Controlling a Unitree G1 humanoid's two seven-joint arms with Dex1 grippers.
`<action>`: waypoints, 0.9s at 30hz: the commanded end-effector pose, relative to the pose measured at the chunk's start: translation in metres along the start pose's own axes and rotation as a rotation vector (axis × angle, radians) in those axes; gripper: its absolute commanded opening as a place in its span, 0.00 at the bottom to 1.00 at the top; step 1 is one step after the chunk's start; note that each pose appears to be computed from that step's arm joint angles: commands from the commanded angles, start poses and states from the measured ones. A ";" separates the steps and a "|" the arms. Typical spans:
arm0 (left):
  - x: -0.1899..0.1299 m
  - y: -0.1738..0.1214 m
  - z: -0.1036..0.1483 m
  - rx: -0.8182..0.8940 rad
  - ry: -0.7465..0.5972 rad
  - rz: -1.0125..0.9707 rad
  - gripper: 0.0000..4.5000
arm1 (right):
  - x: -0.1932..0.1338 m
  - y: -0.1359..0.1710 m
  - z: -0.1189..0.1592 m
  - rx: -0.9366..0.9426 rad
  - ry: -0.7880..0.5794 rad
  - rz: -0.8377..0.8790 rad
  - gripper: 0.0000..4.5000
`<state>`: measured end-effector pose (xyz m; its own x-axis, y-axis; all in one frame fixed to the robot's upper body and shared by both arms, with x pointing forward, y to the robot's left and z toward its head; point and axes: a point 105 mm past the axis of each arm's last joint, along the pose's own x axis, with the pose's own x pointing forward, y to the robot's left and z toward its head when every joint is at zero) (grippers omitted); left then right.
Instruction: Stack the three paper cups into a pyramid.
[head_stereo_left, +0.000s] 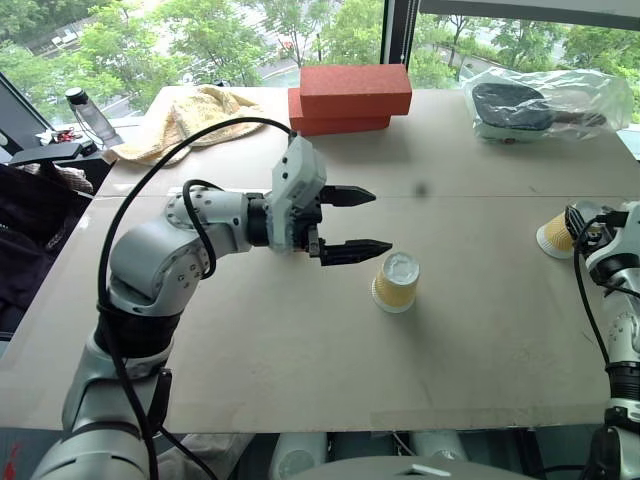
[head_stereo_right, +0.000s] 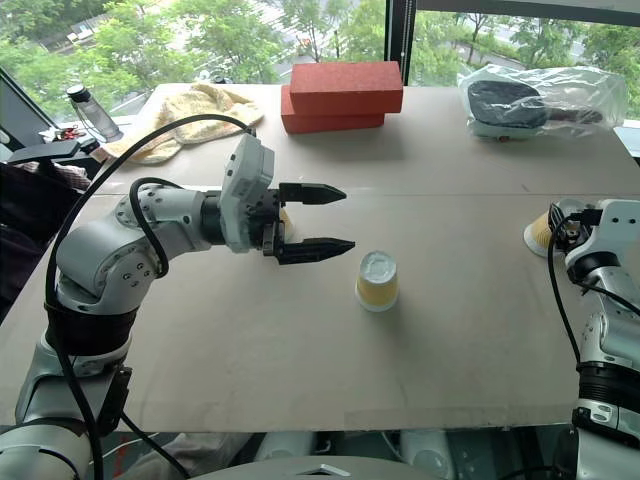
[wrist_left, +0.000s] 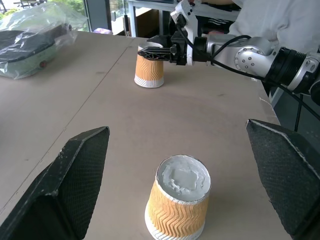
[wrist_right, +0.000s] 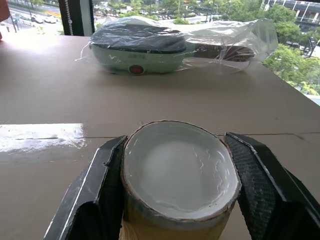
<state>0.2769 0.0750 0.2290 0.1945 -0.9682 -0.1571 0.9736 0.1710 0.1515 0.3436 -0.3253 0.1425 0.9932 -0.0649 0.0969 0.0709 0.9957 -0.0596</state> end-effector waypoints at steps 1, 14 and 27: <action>-0.012 -0.005 0.007 0.058 -0.011 0.004 1.00 | -0.004 0.031 0.029 -0.020 -0.099 0.182 0.50; -0.054 -0.056 -0.029 0.000 0.055 -0.121 1.00 | -0.097 0.161 0.017 -0.066 -0.002 1.030 0.50; -0.056 -0.055 -0.039 0.034 0.086 -0.078 1.00 | -0.093 0.175 0.015 -0.185 -0.089 1.078 0.50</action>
<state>0.2202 0.1275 0.1856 0.1250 -0.9588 -0.2551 0.9874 0.0951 0.1262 0.2632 -0.1460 0.1300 0.5426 0.8386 -0.0484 -0.8202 0.5164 -0.2462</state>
